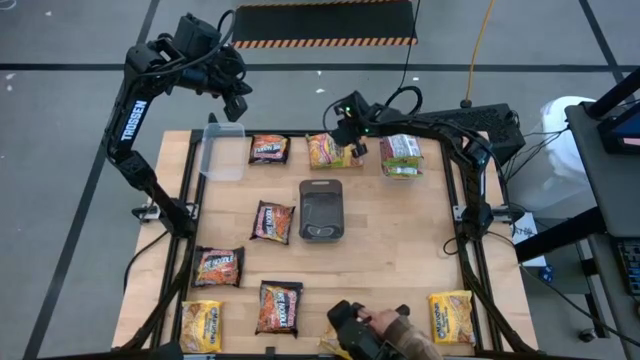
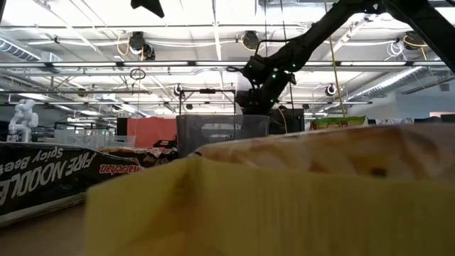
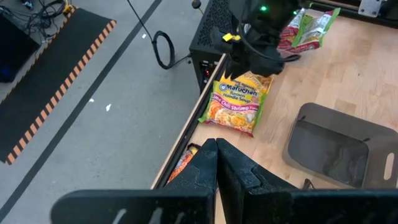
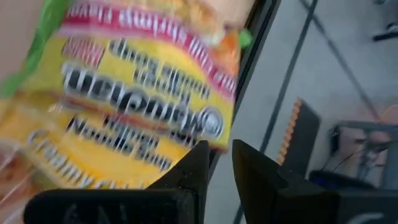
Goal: Sort Maruchan noodles
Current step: Put the green noodle pack into the right transparent bin
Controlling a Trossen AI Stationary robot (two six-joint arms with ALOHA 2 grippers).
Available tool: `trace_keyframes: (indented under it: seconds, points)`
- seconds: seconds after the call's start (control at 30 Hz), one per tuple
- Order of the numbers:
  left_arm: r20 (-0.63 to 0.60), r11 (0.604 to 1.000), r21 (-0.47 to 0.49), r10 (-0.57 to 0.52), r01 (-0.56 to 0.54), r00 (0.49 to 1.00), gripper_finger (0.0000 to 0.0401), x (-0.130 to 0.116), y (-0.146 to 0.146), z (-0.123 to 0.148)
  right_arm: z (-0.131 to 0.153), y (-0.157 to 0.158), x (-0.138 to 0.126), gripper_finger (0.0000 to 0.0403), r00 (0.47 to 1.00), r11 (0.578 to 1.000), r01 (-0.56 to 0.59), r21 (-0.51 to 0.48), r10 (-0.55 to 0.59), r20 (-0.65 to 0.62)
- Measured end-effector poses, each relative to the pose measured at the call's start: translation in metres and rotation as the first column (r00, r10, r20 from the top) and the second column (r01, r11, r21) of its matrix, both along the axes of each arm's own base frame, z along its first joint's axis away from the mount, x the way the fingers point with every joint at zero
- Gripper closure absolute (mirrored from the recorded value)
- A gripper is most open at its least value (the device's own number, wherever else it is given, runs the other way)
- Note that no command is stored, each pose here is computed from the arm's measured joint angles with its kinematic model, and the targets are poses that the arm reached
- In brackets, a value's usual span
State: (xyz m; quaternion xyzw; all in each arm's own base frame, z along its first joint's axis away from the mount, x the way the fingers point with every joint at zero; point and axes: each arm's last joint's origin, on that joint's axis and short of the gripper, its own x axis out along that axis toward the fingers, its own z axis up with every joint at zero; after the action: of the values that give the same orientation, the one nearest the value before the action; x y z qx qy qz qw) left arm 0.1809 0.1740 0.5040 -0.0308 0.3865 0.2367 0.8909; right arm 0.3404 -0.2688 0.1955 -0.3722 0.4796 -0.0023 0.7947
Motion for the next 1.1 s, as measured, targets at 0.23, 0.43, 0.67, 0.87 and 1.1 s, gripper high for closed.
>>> trace_keyframes:
  seconds: [0.23, 0.43, 0.67, 0.87, 1.1]
  points:
    - [0.000, 1.000, -0.002, 0.000, 0.000, 1.000, 0.0393, 0.000, 0.000, 0.000, -0.030, 0.006, 0.015, 0.0335, 0.992, 0.995, -0.076, -0.058, 0.070, -0.103]
    - [-0.017, 1.000, -0.019, 0.000, -0.001, 1.000, 0.0393, -0.001, -0.001, -0.002, -0.050, 0.008, 0.022, 0.0335, 0.980, 0.989, -0.116, -0.089, 0.099, -0.171]
    - [-0.026, 1.000, -0.028, 0.000, -0.001, 1.000, 0.0393, -0.002, -0.002, -0.003, -0.046, 0.007, 0.024, 0.0335, 0.990, 0.993, -0.074, -0.091, 0.063, -0.124]
    - [-0.027, 1.000, -0.029, 0.001, -0.001, 1.000, 0.0393, -0.002, -0.002, -0.003, -0.045, 0.007, 0.023, 0.0352, 0.993, 0.996, -0.048, -0.081, 0.040, -0.108]
    - [-0.027, 1.000, -0.031, 0.002, -0.003, 1.000, 0.0393, -0.002, -0.002, -0.003, -0.043, 0.006, 0.025, 0.0395, 0.998, 0.998, -0.004, -0.067, -0.001, -0.067]
